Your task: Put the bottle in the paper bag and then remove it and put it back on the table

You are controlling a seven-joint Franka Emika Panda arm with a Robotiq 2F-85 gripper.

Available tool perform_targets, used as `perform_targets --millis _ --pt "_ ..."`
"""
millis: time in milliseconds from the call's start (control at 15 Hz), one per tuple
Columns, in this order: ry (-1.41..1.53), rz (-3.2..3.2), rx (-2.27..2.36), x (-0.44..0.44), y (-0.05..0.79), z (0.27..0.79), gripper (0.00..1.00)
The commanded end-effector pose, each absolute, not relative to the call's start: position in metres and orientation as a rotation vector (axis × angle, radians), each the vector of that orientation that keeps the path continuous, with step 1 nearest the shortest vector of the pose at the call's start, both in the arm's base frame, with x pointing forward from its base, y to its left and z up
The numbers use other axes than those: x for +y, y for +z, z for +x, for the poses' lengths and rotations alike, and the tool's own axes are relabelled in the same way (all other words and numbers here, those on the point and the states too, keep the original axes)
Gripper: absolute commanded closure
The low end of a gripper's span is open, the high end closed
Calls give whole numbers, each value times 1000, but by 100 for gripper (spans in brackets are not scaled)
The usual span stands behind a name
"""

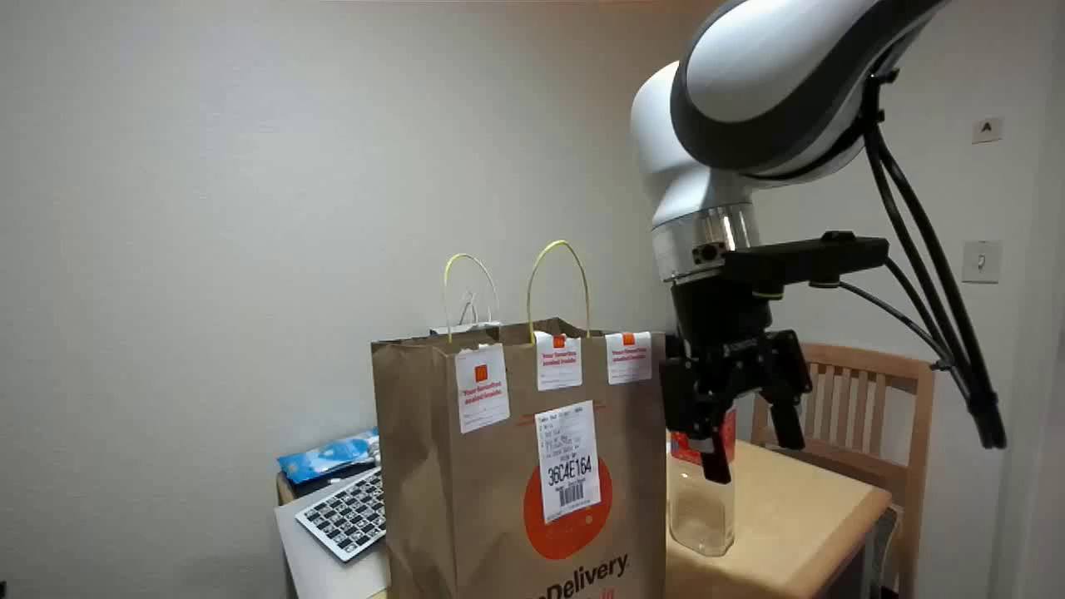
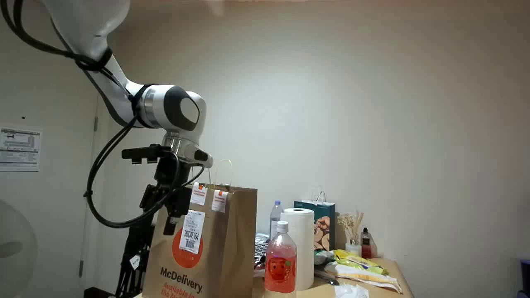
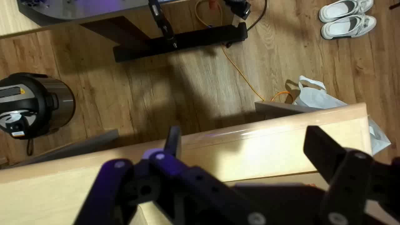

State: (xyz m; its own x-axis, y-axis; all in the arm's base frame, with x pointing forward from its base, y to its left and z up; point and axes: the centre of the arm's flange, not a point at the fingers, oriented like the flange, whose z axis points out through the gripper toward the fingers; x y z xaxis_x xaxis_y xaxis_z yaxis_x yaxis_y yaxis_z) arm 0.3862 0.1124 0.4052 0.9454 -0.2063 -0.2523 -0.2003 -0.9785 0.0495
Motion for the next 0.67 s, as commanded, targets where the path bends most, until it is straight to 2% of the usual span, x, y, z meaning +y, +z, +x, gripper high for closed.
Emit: perform_targets --millis 0,600 --pt "-403 3076 -321 112 405 386 0" --pt "-361 3063 -431 83 411 392 0"
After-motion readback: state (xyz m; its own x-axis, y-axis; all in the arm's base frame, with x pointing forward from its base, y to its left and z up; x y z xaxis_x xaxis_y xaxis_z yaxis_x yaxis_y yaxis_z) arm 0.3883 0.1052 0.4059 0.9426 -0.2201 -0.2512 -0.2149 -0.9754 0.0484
